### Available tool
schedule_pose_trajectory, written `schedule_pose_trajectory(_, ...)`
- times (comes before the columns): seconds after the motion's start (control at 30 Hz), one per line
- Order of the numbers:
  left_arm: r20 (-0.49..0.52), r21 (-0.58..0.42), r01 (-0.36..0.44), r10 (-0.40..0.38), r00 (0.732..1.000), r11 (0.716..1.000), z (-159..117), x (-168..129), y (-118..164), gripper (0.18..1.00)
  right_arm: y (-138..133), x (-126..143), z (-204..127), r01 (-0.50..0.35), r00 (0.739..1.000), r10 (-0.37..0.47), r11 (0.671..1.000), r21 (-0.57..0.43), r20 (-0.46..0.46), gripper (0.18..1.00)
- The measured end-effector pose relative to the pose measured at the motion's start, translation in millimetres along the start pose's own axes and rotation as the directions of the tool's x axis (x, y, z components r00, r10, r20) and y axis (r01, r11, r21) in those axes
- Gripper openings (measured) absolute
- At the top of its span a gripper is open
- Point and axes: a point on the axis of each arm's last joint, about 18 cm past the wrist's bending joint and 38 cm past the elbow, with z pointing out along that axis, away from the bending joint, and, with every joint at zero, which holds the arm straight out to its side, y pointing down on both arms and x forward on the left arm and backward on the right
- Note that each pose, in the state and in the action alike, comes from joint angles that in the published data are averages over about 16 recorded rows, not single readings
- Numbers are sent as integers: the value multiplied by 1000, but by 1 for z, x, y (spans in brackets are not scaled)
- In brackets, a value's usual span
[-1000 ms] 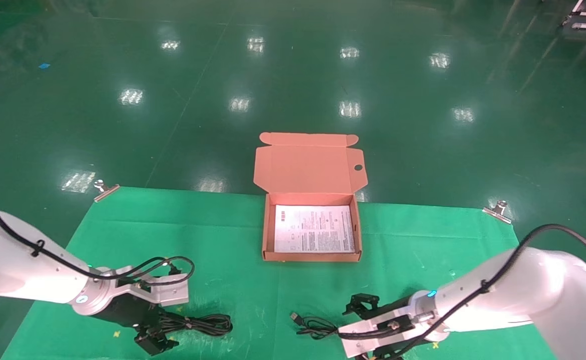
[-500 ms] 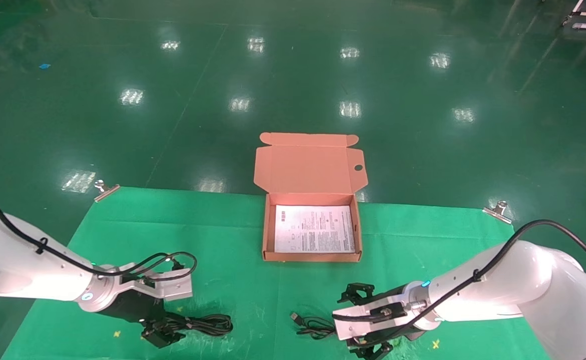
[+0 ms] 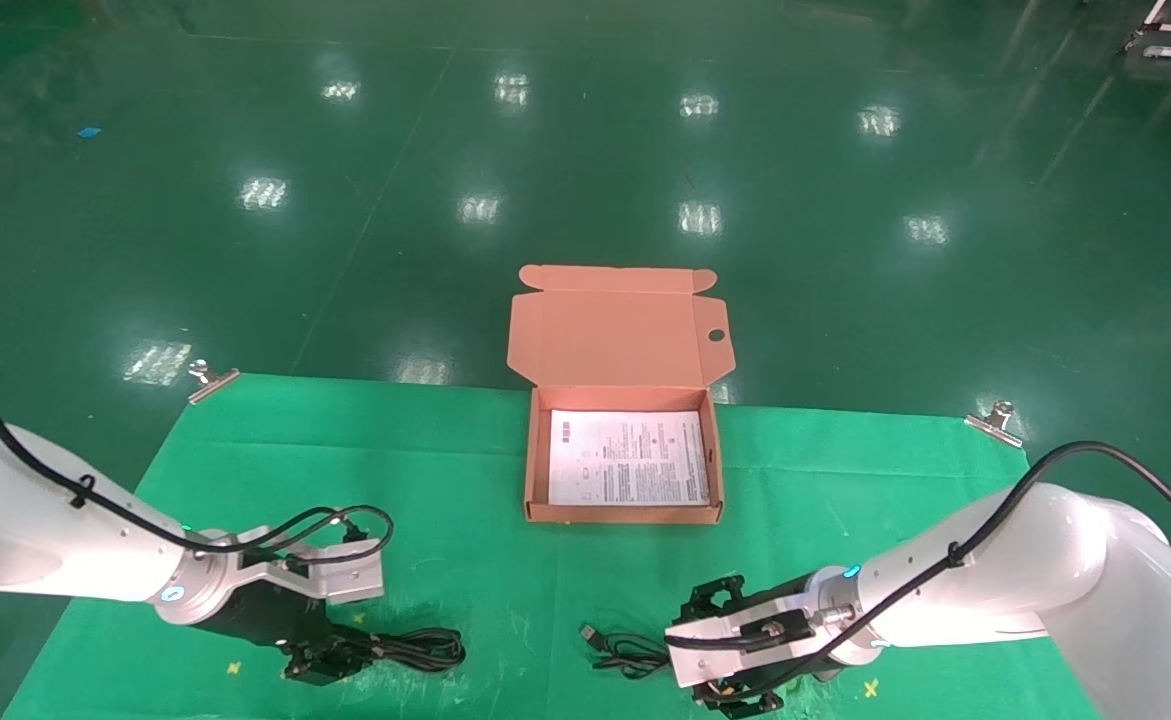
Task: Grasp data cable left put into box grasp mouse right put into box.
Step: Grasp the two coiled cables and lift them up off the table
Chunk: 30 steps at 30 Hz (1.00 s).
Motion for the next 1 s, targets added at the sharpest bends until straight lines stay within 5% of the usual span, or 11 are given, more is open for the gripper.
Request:
schedule_pose_trajectory(0.6, -2, -1, -4, 4, 1000, 1000, -1, 0, 0, 364, -1, -1, 0, 3, 1000, -3, 1000, 2, 3, 384)
schedule_pose_trajectory(1.0, 7, -7, -26, 26, 1000, 1000, -14, -5, 6, 274, 8, 7, -15, -15, 1000, 15, 1000, -15, -17, 236)
